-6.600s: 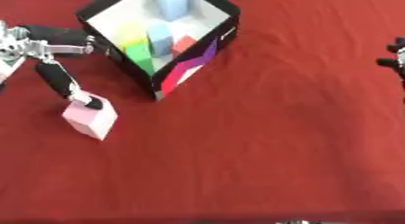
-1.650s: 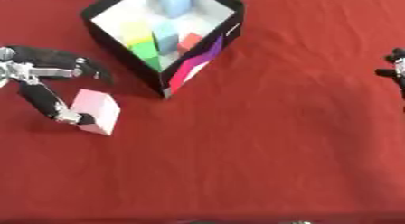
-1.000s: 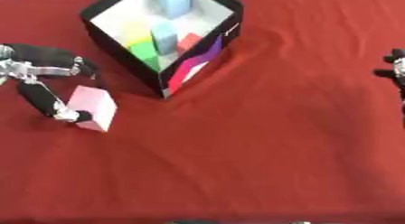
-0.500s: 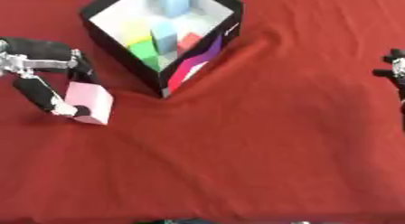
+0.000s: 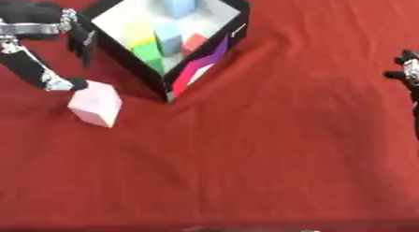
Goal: Pick up objects on the table and place them in the box.
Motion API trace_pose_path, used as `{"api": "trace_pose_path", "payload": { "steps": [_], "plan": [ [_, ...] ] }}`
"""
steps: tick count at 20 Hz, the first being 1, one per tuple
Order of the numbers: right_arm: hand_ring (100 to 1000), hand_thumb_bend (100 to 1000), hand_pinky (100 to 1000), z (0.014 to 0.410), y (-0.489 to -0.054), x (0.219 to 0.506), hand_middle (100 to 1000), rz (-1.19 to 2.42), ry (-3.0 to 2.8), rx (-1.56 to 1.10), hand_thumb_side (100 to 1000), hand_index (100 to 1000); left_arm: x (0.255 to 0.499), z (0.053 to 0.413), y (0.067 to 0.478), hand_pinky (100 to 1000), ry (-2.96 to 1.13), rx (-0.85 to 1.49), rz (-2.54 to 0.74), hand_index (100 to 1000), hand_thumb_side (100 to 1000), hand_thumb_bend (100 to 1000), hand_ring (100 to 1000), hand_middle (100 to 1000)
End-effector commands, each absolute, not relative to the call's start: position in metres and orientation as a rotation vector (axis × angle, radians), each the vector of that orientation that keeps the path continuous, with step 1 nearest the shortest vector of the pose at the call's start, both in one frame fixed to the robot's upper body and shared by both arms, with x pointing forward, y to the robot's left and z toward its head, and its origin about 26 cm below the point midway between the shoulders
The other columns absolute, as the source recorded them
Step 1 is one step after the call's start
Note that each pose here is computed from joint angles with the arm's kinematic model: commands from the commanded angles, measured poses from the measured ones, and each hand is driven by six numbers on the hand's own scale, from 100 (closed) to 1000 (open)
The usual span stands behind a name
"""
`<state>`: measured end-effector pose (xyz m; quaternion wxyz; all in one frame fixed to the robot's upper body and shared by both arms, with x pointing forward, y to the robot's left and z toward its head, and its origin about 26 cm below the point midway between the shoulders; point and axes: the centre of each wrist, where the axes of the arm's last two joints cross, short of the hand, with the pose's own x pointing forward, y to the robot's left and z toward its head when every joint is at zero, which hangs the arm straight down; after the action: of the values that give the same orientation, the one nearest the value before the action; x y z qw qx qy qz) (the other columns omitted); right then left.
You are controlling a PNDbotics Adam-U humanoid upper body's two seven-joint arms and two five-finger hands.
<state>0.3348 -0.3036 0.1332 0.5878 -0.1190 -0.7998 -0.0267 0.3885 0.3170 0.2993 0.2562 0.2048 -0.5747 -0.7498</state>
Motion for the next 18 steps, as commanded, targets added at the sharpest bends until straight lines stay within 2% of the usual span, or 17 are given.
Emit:
{"api": "trace_pose_path", "payload": {
  "steps": [1, 2, 4, 7, 9, 10, 13, 18],
  "plan": [
    [723, 100, 1000, 0.14, -0.309, 0.335, 774, -0.054, -1.885, -0.299, 589, 819, 0.384, 0.309, 0.328, 852, -1.328, 0.541, -2.353, 904, 880, 284, 871, 832],
    [723, 100, 1000, 0.14, -0.309, 0.335, 774, -0.054, -1.884, -0.3, 589, 819, 0.384, 0.309, 0.329, 875, -1.308, 0.553, -2.359, 912, 990, 394, 889, 839],
    [723, 100, 1000, 0.14, -0.309, 0.335, 774, -0.052, -1.884, -0.299, 589, 819, 0.384, 0.307, 0.331, 899, -1.261, 0.584, -2.382, 917, 1000, 555, 907, 842],
    [723, 100, 1000, 0.14, -0.309, 0.335, 774, -0.049, -1.885, -0.3, 588, 819, 0.385, 0.3, 0.334, 911, -1.172, 0.611, -2.446, 906, 979, 654, 908, 834],
    [723, 100, 1000, 0.14, -0.309, 0.335, 774, -0.047, -1.885, -0.298, 588, 819, 0.385, 0.295, 0.335, 917, -1.113, 0.621, -2.498, 908, 822, 645, 904, 833],
    [723, 100, 1000, 0.14, -0.309, 0.335, 774, -0.047, -1.885, -0.298, 588, 819, 0.386, 0.293, 0.336, 918, -1.092, 0.623, -2.517, 910, 779, 633, 904, 834],
    [723, 100, 1000, 0.141, -0.309, 0.335, 774, -0.045, -1.885, -0.297, 589, 819, 0.388, 0.283, 0.341, 918, -1.046, 0.598, -2.545, 920, 743, 600, 902, 835],
    [723, 100, 1000, 0.14, -0.308, 0.336, 774, -0.044, -1.883, -0.296, 590, 819, 0.389, 0.279, 0.345, 919, -1.02, 0.591, -2.557, 928, 648, 610, 904, 840]
  ]
}}
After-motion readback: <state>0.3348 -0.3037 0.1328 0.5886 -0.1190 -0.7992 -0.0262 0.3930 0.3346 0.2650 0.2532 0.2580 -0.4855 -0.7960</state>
